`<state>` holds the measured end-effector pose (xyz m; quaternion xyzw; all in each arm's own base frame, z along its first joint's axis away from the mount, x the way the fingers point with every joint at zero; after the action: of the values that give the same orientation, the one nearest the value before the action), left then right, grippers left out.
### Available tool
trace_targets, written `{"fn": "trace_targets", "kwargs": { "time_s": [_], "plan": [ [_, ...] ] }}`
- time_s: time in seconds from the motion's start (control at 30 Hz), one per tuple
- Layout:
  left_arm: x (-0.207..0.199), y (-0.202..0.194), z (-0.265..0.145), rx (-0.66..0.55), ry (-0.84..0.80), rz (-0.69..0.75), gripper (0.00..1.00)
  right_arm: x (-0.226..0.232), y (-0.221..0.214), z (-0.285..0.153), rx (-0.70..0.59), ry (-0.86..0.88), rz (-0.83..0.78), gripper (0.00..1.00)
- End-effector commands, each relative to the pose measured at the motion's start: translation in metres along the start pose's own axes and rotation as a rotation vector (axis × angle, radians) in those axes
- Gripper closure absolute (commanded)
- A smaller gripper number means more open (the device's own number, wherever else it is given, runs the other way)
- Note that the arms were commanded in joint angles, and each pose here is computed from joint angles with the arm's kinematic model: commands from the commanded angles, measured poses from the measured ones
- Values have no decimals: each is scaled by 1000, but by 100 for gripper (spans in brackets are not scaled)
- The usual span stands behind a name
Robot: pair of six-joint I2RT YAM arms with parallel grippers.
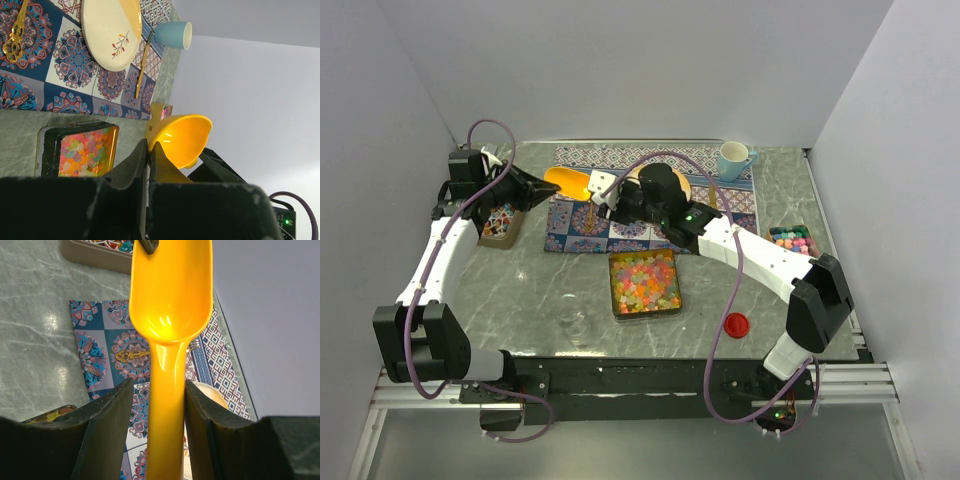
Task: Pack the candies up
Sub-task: Pick up the spatula from the center of the board.
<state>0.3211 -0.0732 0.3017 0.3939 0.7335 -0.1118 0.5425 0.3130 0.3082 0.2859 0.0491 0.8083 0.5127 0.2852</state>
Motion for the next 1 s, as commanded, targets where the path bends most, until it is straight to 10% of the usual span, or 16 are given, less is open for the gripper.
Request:
{"fn": "trace_targets", "kwargs": {
  "time_s": [0.0,0.3,0.47,0.6,0.67,0.73,0.77,0.97],
  "plan": [
    [-15,0,-11,-23,-64,54,99,-10,33,2,-119,-28,-25,50],
    [-14,5,-4,-17,-71,55,99,-8,41,7,-124,37,-43,57],
    [-23,14,-3,-27,-95,90,99,-4,35,10,-74,94,-66,91],
    [-27,24,-8,-49,-117,119,98,-3,22,-1,-30,105,-79,100],
    [-31,27,-10,-63,-144,132,86,-2,18,-10,-8,113,-73,100],
    [-34,27,-13,-70,-170,165,37,-6,17,-18,11,94,-65,100],
    [-37,29,-15,-79,-185,195,28,-7,15,-23,31,94,-51,100],
    [-47,36,-30,-113,-200,382,17,-27,-4,-78,209,175,-47,100]
  ]
}}
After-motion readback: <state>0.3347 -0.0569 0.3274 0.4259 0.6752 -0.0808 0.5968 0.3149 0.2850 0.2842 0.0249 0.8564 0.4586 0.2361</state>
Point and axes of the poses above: each gripper's point midway between its finger pads, its own z axis out along the fingers, its own x axis along the line the jaws close on, y = z × x, the point moved 8 cm from there along -z, back along the fingers, and after that the axes turned 8 degrees about z, right-handed, at the moved point
